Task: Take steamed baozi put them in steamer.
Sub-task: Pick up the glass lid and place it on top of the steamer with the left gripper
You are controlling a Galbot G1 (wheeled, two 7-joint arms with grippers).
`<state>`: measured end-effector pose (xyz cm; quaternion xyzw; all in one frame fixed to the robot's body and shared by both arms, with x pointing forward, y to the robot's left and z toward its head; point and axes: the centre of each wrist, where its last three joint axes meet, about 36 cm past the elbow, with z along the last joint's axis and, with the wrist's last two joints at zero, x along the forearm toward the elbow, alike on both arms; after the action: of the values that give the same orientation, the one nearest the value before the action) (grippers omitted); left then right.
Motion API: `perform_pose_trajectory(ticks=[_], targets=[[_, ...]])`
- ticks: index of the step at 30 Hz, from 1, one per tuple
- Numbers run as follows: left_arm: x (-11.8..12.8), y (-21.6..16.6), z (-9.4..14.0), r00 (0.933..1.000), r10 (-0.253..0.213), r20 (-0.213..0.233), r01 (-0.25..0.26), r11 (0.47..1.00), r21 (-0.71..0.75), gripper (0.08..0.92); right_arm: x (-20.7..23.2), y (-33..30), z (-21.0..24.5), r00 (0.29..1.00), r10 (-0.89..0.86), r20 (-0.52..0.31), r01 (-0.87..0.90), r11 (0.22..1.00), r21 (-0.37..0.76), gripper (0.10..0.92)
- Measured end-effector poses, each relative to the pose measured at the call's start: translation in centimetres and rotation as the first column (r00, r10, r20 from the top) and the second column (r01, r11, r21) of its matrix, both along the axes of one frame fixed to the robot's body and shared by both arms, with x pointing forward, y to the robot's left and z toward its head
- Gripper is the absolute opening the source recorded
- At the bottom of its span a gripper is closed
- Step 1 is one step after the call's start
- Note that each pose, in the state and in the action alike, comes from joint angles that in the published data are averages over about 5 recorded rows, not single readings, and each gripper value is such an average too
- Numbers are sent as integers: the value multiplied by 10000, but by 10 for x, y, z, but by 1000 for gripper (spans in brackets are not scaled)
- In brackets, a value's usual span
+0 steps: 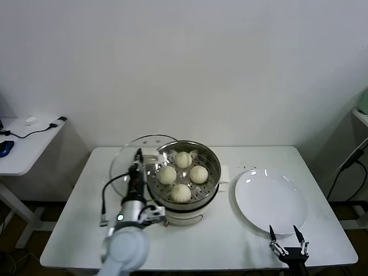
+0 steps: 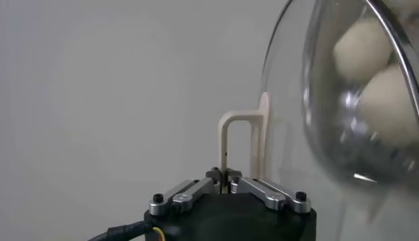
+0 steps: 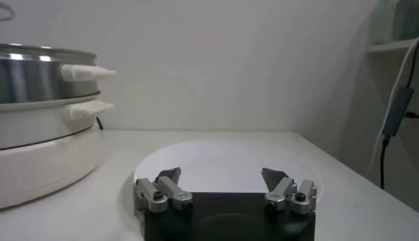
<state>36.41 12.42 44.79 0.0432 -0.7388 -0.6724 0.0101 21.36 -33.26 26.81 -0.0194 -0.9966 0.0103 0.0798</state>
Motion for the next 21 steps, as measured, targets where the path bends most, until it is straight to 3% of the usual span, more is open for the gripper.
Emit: perform_pose_trajectory(ticks=[10, 21], targets=[[4, -72, 1, 9996, -245, -147, 242, 9995, -197, 132, -1, -1, -7, 10000, 28, 31, -28, 10000, -11, 823], [16, -107, -5, 9987, -39, -518, 23, 9995, -300, 132, -3, 3, -14, 10000, 55, 39, -55, 10000, 33, 823]])
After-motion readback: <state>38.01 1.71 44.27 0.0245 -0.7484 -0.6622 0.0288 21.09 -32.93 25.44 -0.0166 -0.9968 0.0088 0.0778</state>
